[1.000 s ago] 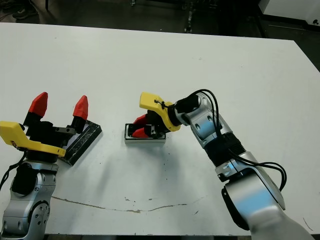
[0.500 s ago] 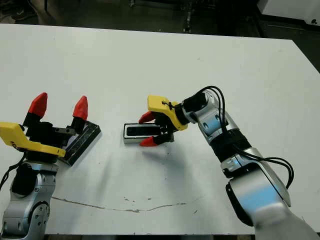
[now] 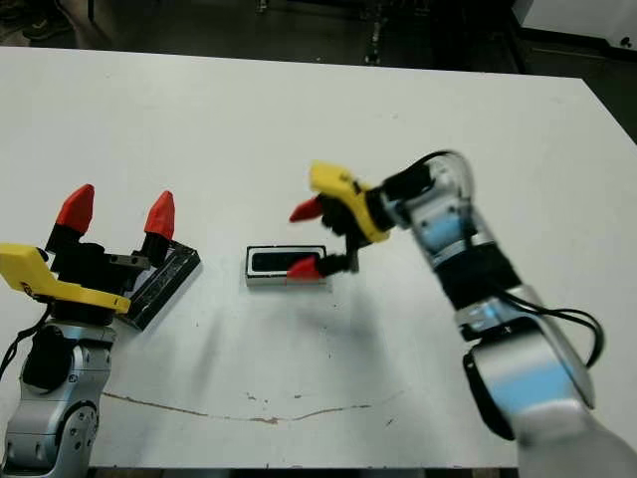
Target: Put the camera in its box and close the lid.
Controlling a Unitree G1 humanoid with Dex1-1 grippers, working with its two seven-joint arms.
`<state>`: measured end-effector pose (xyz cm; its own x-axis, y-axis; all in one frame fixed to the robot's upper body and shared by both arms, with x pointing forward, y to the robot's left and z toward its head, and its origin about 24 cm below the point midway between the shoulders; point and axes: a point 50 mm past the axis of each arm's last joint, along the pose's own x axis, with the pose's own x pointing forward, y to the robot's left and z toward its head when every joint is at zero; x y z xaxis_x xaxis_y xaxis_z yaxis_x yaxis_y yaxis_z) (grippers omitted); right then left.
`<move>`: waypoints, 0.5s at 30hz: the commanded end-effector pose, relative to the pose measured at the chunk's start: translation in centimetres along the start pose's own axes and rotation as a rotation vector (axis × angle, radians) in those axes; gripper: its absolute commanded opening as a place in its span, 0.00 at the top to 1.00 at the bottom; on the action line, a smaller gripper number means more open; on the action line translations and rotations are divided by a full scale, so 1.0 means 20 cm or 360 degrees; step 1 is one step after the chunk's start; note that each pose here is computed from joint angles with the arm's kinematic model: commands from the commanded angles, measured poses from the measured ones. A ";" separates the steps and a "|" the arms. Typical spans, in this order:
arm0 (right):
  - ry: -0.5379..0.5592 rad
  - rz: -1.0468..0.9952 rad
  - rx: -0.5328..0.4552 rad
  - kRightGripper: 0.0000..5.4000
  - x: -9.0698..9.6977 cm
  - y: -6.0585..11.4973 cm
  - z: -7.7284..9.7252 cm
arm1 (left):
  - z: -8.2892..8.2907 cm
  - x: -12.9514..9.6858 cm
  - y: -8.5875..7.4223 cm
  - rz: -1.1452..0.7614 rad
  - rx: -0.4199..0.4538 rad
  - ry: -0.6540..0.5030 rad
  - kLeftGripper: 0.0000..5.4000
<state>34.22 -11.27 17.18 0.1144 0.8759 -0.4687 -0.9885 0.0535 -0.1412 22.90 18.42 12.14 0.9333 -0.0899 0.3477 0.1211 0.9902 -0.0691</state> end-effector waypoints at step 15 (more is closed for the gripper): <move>-0.0764 -0.1034 0.0367 0.00 -0.40 0.33 -0.23 | 0.10 0.01 0.09 -0.0066 0.0426 0.0188 0.00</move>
<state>27.96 -19.58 16.63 0.6158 0.7866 0.0457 -0.7845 0.6175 -0.0581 22.68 20.26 13.94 0.9586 -0.1187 0.2588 0.0753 0.9823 0.1713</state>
